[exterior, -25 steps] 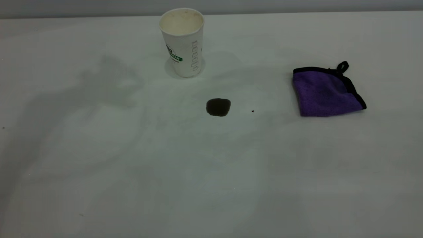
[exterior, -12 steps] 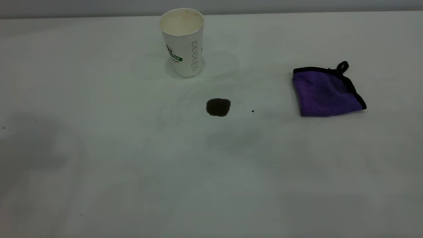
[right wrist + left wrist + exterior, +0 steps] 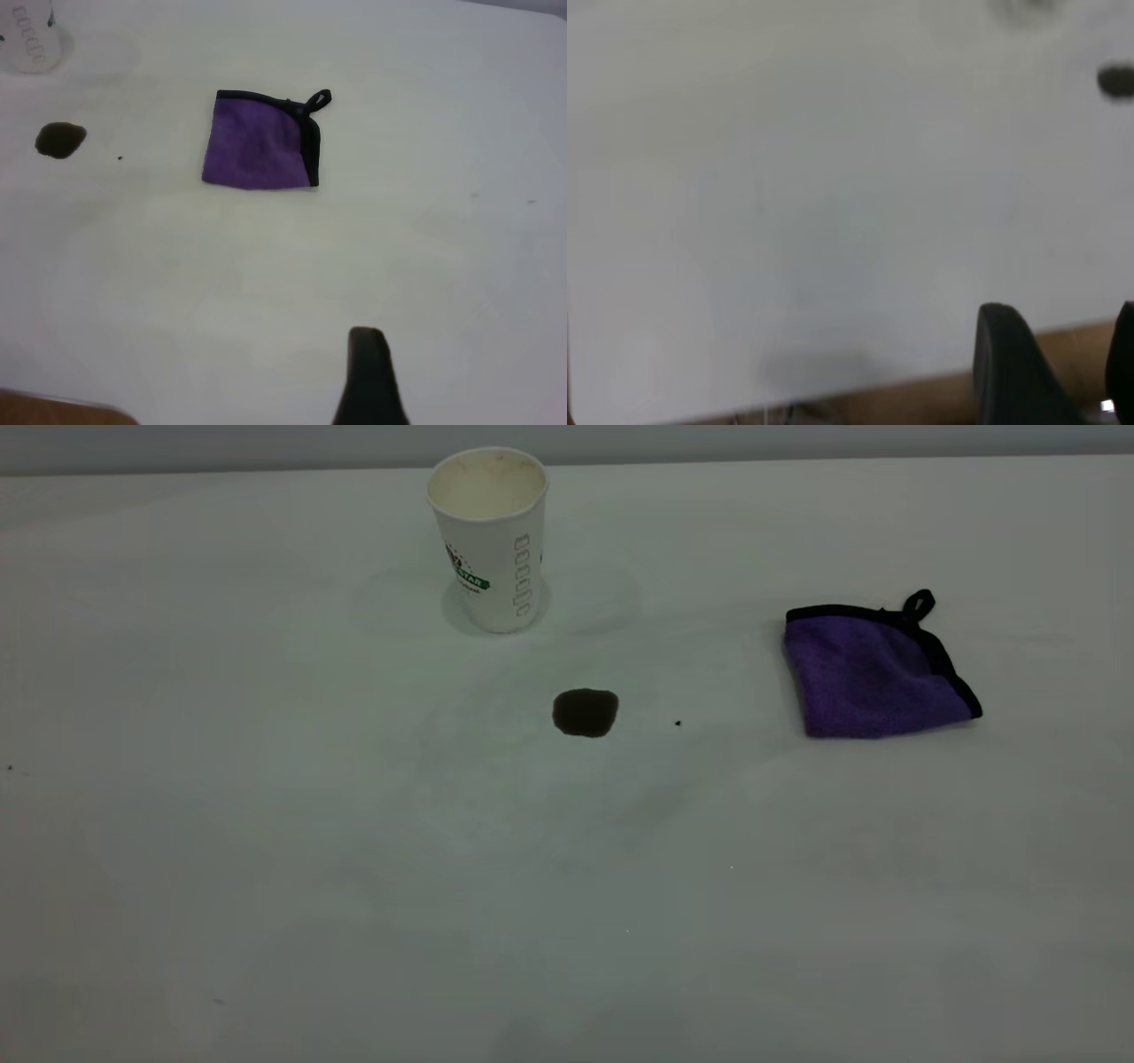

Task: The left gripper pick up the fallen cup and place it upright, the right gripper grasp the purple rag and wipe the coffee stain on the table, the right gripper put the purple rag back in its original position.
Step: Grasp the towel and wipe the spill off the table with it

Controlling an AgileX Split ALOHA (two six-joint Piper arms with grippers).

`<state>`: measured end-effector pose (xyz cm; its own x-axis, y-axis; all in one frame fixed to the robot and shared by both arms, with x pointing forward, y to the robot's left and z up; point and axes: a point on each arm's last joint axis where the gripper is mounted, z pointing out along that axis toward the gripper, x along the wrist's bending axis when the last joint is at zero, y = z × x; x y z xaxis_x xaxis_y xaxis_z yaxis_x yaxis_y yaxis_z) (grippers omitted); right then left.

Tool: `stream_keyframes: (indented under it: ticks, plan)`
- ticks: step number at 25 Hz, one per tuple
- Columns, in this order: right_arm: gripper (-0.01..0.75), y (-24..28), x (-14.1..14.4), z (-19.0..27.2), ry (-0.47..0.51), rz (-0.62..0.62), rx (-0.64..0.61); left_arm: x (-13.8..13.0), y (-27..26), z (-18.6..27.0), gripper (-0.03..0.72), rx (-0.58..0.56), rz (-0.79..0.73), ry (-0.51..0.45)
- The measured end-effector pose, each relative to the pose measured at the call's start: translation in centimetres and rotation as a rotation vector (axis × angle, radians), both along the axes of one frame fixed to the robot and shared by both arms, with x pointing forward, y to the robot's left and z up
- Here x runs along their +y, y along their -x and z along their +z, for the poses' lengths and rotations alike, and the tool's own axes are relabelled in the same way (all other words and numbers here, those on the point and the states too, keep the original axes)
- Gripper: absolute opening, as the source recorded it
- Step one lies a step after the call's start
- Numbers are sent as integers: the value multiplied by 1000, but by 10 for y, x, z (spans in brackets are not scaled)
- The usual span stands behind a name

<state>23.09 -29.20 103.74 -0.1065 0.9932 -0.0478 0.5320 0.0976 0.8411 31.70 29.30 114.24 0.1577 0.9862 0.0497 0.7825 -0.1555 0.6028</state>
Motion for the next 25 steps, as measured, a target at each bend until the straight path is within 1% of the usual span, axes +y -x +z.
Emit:
stream_keyframes:
  ticks: [3, 5, 8, 12, 18, 25]
  plan:
    - [589, 0, 0, 0, 0, 0, 0, 4, 19, -36, 329, 39, 22, -4]
    - [589, 0, 0, 0, 0, 0, 0, 7, 32, -56, 329, 41, 53, 0]
    - [589, 0, 0, 0, 0, 0, 0, 9, 50, -80, 329, -1, 99, 12]
    - [589, 0, 0, 0, 0, 0, 0, 9, 70, -101, 329, -74, 129, 34]
    - [589, 0, 0, 0, 0, 0, 0, 10, 93, -106, 329, -231, 149, 68]
    - [589, 0, 0, 0, 0, 0, 0, 10, 95, -108, 329, -250, 148, 69]
